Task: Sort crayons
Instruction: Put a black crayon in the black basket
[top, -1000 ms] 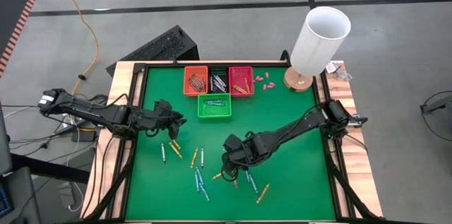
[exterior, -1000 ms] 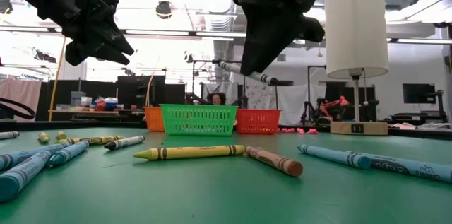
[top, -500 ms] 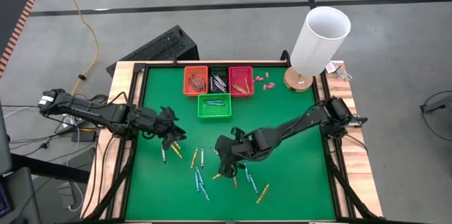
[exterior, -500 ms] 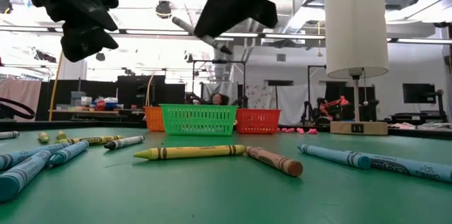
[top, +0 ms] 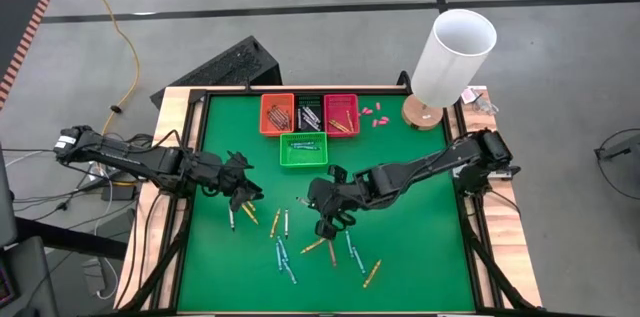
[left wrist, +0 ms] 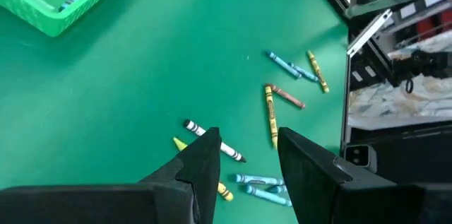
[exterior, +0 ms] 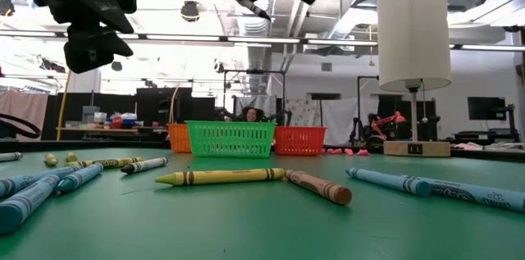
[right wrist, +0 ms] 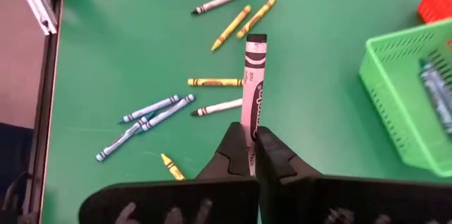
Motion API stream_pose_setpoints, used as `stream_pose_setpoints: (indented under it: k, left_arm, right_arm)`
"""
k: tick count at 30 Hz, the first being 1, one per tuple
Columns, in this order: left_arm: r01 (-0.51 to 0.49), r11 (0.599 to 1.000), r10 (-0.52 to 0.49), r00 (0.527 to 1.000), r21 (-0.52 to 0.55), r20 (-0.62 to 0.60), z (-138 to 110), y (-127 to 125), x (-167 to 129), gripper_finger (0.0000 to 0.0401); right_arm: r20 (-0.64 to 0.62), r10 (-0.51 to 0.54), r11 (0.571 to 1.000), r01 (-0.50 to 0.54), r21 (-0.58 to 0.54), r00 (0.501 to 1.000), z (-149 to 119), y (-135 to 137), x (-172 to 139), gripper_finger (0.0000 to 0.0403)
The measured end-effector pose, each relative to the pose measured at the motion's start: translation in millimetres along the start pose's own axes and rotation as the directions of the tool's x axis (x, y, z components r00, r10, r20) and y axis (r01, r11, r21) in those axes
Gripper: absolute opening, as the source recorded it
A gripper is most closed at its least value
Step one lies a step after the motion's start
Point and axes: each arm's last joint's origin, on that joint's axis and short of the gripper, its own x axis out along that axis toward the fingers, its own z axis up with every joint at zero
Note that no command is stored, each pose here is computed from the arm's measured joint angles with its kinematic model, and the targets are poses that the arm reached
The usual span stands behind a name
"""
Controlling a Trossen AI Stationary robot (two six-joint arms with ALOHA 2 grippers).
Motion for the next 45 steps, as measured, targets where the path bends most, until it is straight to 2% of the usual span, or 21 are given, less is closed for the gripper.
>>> stream_pose_setpoints:
  k: [9,20,29,34,40,45]
  left_arm:
    - [0.008,0.999,-0.009,1.0,-0.047,-0.01,0,0,0,0.0131]
    - [0.005,0.997,-0.005,1.0,-0.072,-0.006,0,0,0,0.0131]
    - [-0.037,0.995,0.041,0.998,-0.088,0.048,1,1,0,0.0131]
    - [-0.076,0.993,0.085,0.991,-0.093,0.099,3,2,0,0.0131]
    - [-0.144,0.986,0.158,0.97,-0.087,0.185,5,4,-1,0.0131]
    - [-0.253,0.962,0.271,0.909,-0.099,0.316,9,8,-3,0.0131]
  right_arm:
    - [0.052,-0.059,0.998,0.059,0.0,0.997,19,-36,-9,0.0002]
    - [0.04,-0.077,0.997,0.077,-0.003,0.996,32,-78,-3,0.0002]
    - [0.027,-0.05,0.999,0.05,0.004,0.998,37,-98,-1,0.0002]
    - [0.041,-0.056,0.998,0.057,-0.04,0.998,39,-103,-1,0.0002]
    - [0.177,-0.029,0.987,0.056,-0.151,0.984,53,-101,-2,0.0002]
    - [0.373,-0.039,0.979,0.11,-0.173,0.927,74,-109,-7,0.0002]
